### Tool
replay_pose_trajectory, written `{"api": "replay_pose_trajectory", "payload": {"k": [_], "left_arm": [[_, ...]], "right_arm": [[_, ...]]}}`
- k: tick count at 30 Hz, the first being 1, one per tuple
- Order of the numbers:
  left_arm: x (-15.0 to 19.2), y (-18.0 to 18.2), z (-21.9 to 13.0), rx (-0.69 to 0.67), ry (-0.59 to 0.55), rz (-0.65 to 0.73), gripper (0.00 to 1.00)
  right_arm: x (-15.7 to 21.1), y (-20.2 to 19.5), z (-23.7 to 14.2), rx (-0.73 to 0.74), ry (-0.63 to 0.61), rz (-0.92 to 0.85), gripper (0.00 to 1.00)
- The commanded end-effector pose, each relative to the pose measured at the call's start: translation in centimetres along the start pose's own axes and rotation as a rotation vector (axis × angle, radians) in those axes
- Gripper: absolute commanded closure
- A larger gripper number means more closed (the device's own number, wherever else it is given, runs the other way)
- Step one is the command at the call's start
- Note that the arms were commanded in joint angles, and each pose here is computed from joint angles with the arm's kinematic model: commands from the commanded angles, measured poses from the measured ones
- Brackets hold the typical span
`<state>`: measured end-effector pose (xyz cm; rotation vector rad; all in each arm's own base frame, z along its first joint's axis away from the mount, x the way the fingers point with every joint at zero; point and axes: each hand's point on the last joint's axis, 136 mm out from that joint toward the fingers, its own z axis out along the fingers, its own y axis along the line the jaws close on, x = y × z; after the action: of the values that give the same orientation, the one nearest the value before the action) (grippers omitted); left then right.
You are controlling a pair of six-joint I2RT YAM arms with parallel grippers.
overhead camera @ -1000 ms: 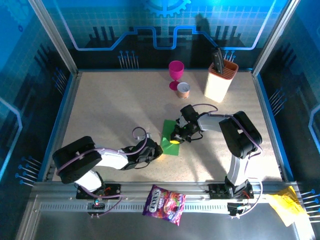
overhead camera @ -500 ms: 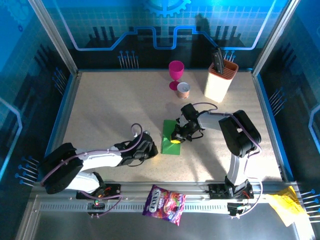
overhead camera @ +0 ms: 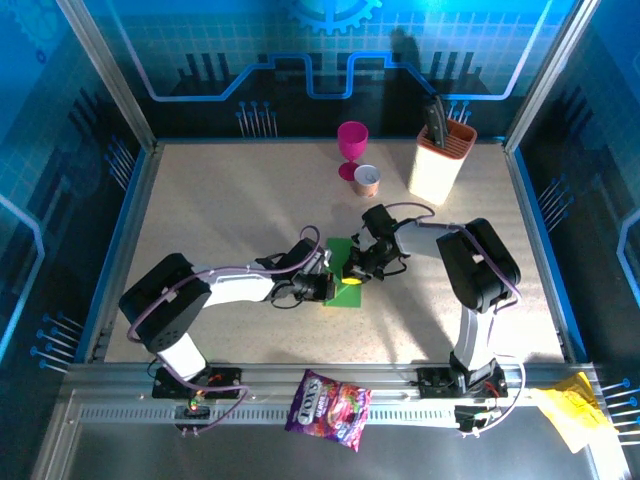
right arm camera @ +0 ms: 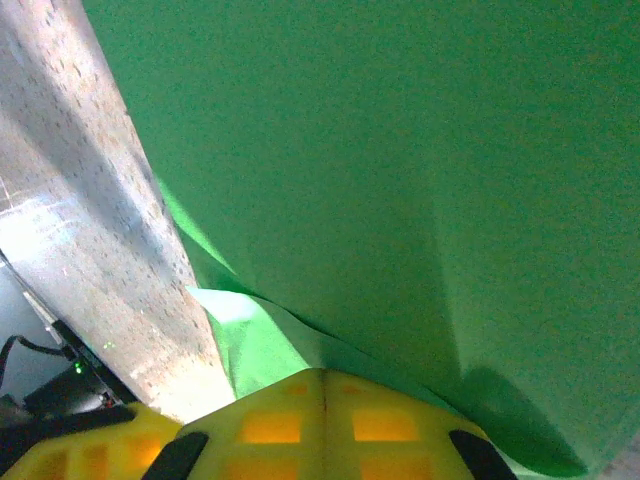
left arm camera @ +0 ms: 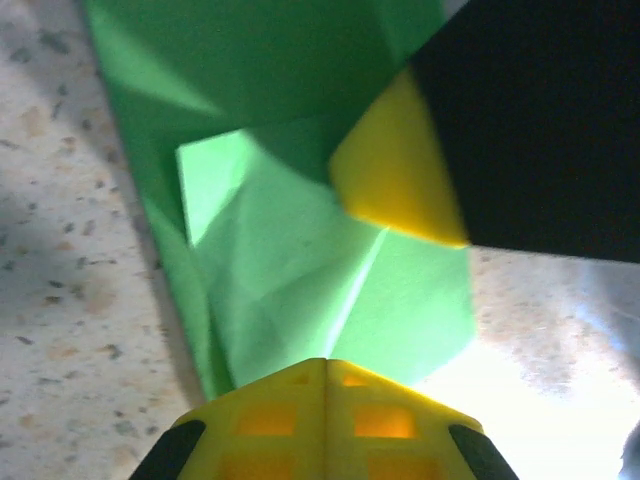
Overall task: Fold a paper plane with a square sheet of paper (pick it up from the middle)
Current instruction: Fold the triangle a second time at the center of the table.
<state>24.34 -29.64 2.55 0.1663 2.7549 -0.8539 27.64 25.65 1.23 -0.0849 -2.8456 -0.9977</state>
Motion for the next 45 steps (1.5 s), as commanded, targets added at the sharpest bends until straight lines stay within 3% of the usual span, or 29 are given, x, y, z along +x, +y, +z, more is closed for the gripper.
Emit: {"api": "replay_pose_trajectory", "payload": {"k": [1, 9, 22, 31, 45], "left_arm": [[1.7, 0.4, 0.5, 0.02, 0.092, 0.064, 1.0], [2.5, 1.8, 1.0, -0.003, 0.13, 0.05, 1.0], [2.8, 2.7, 1.2, -0.01, 0.139, 0.026, 1.0], [3.3, 3.4, 1.6, -0.019, 0.167, 0.006, 1.0], [4.6, 5.6, 1.9, -0.063, 0.2, -0.042, 1.0]], "right_arm": [[-1.7, -1.2, -0.3, 0.065, -0.051, 0.041, 1.0], [-2.5, 1.2, -2.7, 0.024, -0.128, 0.036, 1.0], [1.5, 0.4, -1.1, 0.052, -0.113, 0.041, 1.0], [0.4, -0.2, 0.6, 0.102, -0.11, 0.084, 1.0], [-0.7, -2.3, -1.2, 0.134, -0.122, 0.1, 1.0]]}}
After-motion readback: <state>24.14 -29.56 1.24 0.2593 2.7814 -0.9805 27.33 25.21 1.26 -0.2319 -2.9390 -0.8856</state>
